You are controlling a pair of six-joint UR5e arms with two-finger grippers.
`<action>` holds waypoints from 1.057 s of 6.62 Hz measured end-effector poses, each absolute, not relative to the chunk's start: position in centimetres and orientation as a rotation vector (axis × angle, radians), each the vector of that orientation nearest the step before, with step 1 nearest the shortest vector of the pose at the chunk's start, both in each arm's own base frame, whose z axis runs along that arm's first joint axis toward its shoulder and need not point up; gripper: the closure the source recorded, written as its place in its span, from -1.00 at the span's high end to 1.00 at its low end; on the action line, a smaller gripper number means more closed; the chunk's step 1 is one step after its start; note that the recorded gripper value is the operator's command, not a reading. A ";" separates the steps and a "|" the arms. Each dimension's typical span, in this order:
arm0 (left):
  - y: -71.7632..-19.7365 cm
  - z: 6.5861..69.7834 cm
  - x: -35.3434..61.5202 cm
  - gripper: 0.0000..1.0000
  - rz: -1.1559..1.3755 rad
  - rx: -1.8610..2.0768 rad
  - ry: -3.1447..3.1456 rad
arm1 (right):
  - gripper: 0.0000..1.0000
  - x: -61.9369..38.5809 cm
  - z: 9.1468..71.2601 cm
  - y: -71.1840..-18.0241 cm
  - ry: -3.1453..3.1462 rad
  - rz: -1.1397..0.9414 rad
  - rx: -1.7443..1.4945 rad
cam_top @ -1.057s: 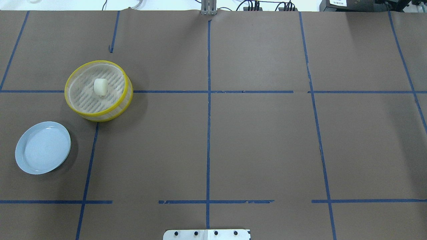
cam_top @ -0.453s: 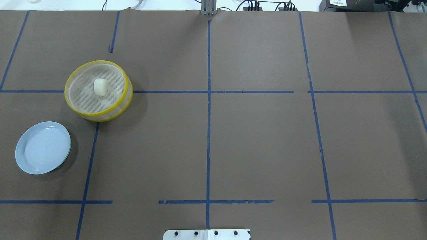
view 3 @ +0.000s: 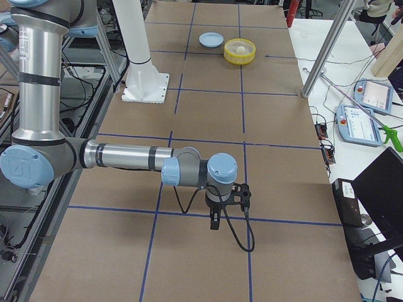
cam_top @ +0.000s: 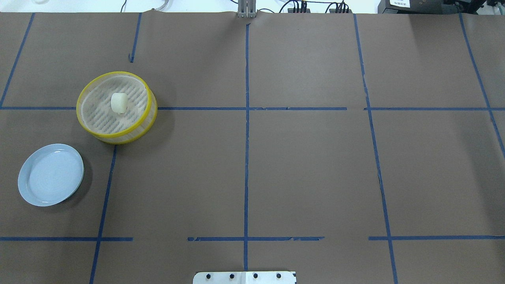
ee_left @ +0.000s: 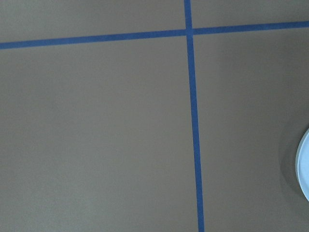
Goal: Place bun in steamer
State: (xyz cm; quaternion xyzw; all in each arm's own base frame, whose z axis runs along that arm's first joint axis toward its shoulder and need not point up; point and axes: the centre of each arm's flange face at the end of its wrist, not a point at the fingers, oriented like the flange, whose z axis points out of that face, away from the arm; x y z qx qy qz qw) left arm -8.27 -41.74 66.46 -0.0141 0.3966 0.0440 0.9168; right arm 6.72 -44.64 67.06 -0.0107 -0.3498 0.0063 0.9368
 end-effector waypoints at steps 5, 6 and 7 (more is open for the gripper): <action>-43.7 65.0 -8.4 1.00 0.096 -0.023 0.815 | 1.00 6.7 67.1 -44.6 -0.715 0.013 -0.021; -43.7 65.0 -8.4 1.00 0.094 -0.025 0.815 | 1.00 6.7 67.1 -44.6 -0.715 0.013 -0.022; -43.7 65.1 -8.4 1.00 0.093 -0.026 0.814 | 1.00 6.7 67.1 -44.6 -0.715 0.013 -0.022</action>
